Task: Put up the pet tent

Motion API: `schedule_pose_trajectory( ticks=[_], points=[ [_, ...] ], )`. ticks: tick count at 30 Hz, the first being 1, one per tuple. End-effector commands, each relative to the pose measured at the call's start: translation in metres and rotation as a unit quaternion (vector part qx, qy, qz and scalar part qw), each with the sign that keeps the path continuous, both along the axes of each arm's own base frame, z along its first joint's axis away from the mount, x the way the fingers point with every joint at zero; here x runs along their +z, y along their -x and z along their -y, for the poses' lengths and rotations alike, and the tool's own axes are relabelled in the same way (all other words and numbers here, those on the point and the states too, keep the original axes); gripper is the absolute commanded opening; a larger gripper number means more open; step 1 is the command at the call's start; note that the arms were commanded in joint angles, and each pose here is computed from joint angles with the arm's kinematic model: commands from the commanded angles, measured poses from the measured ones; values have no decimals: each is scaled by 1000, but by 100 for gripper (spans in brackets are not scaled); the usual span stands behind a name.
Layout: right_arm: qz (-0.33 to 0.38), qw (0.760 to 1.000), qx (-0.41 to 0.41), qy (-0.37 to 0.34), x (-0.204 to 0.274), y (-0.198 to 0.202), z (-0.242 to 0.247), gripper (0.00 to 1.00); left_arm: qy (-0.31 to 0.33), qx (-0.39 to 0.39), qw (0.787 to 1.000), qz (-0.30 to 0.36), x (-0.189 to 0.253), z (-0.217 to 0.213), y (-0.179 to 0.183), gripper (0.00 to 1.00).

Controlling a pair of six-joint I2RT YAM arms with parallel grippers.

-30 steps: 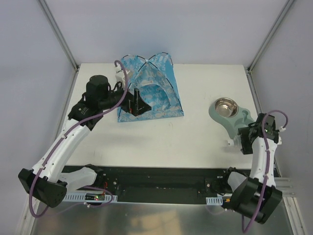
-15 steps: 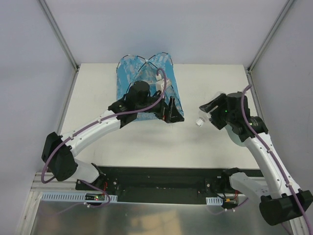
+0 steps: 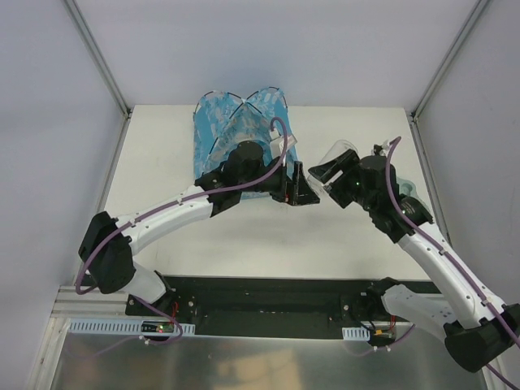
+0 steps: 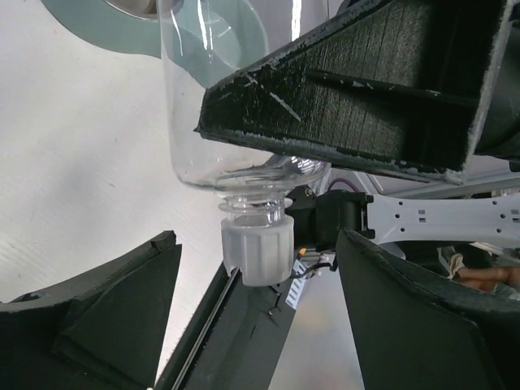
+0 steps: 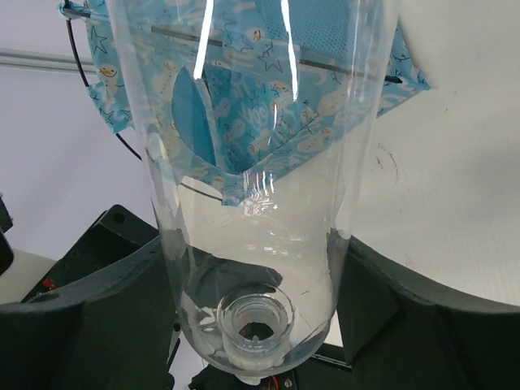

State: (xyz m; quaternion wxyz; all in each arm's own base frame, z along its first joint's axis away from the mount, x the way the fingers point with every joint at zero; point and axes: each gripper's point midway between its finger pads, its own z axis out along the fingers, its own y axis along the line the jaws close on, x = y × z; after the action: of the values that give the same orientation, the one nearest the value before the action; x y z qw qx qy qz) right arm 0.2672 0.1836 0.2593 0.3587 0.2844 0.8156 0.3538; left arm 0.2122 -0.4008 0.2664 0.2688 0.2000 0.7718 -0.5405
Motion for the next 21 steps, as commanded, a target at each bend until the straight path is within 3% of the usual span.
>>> schedule_pose_trajectory(
  ticks=[1, 4, 8, 9, 10, 11, 13, 14, 21],
  points=[
    [55, 998, -15, -36, 25, -6, -4, 61, 21, 13, 1000, -8, 9, 12, -5, 73],
    [53, 998, -11, -36, 23, -3, -5, 61, 17, 19, 999, -20, 3, 15, -9, 54],
    [47, 998, -9, -31, 18, 1, -4, 62, 17, 18, 1000, -20, 3, 17, -10, 21],
    [45, 999, -8, -30, 17, 3, -4, 64, 16, 17, 1000, -16, 3, 16, -10, 6],
    [45, 999, -8, -27, 17, 4, -3, 68, 16, 13, 1000, -9, 4, 17, -9, 0],
    [43, 999, -8, -23, 17, 6, -2, 74, 15, 11, 1000, -4, 3, 16, -10, 0],
    [45, 999, -5, -6, 21, 10, 3, 95, 10, 4, 1000, 19, 4, 13, -9, 0],
    [48, 999, -6, 7, 23, 11, 7, 99, 2, 1, 999, 34, 0, 10, -9, 0],
    [89, 991, -58, 80, 60, 22, 53, 99, -56, -63, 984, 154, -6, -17, 8, 0]
  ],
)
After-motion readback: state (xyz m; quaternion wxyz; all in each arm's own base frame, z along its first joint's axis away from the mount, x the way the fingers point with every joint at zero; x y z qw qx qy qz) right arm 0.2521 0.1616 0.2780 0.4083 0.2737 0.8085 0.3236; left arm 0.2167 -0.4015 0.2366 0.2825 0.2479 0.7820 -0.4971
